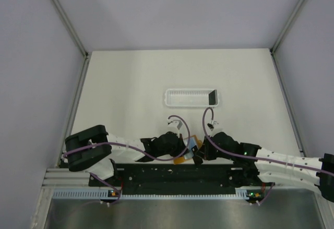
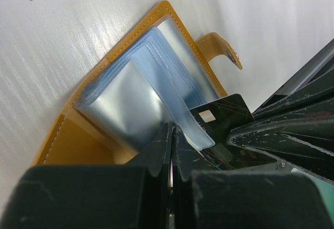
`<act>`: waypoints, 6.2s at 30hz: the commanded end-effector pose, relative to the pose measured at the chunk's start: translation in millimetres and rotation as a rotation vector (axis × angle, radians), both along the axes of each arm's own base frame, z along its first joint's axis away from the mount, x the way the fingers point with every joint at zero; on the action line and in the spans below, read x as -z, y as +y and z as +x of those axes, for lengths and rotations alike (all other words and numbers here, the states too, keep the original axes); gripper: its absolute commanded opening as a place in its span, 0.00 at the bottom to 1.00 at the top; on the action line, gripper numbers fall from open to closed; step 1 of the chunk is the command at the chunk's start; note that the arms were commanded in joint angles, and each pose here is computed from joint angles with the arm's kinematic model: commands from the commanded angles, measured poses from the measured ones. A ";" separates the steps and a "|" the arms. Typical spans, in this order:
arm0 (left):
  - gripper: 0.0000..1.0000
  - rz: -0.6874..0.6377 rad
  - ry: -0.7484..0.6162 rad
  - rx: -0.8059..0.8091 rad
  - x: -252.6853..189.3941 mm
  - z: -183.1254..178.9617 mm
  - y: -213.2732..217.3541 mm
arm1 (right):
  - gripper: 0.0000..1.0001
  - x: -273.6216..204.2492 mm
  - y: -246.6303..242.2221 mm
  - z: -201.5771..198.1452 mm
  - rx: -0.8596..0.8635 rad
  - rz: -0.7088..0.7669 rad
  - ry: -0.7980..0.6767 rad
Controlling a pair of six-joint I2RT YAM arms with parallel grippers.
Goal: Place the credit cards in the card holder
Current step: Open the card holder at the corner of the board.
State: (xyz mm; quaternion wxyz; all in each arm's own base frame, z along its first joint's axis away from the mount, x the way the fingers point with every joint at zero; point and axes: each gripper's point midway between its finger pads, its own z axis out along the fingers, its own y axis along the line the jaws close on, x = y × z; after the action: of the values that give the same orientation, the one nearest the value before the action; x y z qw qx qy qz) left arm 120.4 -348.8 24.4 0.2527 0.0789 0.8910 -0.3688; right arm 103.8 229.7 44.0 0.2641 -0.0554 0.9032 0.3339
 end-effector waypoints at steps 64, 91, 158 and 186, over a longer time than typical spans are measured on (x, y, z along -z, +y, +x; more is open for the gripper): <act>0.00 0.182 0.016 -0.044 19.9 -16.4 73.0 | 0.00 -43.1 54.6 9.0 -0.085 0.240 -0.044; 0.00 0.185 0.022 -0.044 27.2 -17.5 74.2 | 0.00 -56.9 79.2 7.2 -0.156 0.311 -0.039; 0.00 -0.034 -0.276 -0.110 -92.6 56.7 5.6 | 0.00 1.2 57.5 21.0 -0.043 0.042 0.012; 0.00 0.149 -0.116 -0.055 -32.3 34.8 27.9 | 0.00 4.1 52.0 23.9 -0.019 0.018 0.006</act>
State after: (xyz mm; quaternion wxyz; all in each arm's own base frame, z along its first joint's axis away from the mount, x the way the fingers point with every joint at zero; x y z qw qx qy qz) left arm 162.5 -344.2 56.3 0.3095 0.1053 0.8941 -0.3062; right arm 122.4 287.3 40.2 0.2413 -0.0658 0.9002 0.3566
